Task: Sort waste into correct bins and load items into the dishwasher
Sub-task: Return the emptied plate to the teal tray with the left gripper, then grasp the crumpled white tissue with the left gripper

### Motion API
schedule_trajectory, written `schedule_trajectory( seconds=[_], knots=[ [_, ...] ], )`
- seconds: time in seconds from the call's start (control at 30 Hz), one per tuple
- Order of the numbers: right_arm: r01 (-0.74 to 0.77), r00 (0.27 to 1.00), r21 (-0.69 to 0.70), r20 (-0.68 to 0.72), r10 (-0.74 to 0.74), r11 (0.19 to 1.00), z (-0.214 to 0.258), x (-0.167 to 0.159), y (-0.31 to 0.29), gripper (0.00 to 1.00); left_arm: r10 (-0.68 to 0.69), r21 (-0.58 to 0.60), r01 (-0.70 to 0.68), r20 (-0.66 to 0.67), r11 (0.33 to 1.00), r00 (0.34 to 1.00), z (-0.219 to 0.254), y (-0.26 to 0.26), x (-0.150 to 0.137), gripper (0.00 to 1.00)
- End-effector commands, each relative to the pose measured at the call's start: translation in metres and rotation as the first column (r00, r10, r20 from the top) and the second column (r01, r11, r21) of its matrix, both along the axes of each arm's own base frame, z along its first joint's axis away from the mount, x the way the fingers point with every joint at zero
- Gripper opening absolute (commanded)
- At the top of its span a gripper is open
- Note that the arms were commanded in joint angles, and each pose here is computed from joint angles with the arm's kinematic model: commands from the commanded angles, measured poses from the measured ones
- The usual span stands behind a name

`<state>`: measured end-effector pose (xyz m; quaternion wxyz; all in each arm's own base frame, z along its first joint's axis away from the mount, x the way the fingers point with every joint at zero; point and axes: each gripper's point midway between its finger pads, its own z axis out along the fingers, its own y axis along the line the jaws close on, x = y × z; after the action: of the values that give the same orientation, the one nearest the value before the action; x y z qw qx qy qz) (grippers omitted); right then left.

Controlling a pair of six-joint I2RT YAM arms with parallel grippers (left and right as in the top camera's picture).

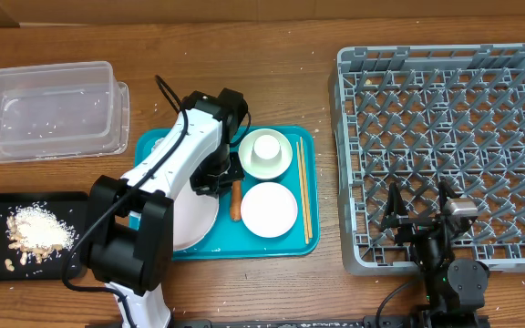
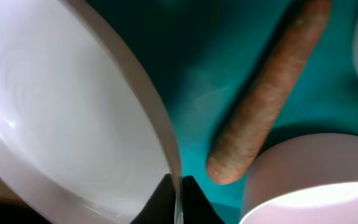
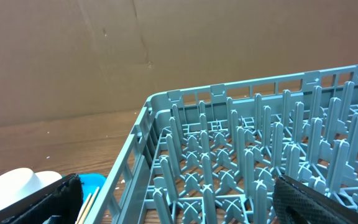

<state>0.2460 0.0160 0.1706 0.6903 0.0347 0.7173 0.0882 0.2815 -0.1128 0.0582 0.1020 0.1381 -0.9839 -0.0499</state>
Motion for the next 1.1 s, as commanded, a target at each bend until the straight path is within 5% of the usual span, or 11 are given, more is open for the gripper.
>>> schedule_trajectory(
  seconds=[0.0,0.3,0.47,0.53,0.67,1.07],
  knots=[
    [0.006,1.0,-0.007,0.008,-0.006,1.0,-0.001,0.0,-0.001,1.0,0.02,0.053,-0.02,0.004,0.998,1.0,-0.003,0.008,0.0,0.14],
    [0.006,1.0,-0.007,0.008,-0.006,1.0,-0.001,0.0,-0.001,1.0,-0.01,-0.021,0.01,-0.015,1.0,1.0,-0.001,-0.004,-0.001,0.16],
    [0.006,1.0,-0.007,0.008,-0.006,1.0,-0.001,0.0,-0.001,1.0,-0.025,-0.037,0.027,0.062,0.999,0.998,0.023,-0.003,0.025,0.19],
    [0.006,1.0,-0.007,0.008,-0.006,1.0,-0.001,0.0,-0.001,1.0,-0.025,-0.008,0.026,0.115,1.0,0.993,0.039,0.005,0.04,0.27],
    [0.006,1.0,-0.007,0.008,-0.006,1.0,-0.001,0.0,-0.001,1.0,-0.004,0.048,-0.008,0.249,0.999,0.969,0.074,0.024,0.075,0.8],
    [0.006,1.0,-0.007,0.008,-0.006,1.0,-0.001,0.0,-0.001,1.0,0.024,0.032,-0.038,0.368,0.999,0.93,0.072,0.046,0.125,0.87]
  ],
)
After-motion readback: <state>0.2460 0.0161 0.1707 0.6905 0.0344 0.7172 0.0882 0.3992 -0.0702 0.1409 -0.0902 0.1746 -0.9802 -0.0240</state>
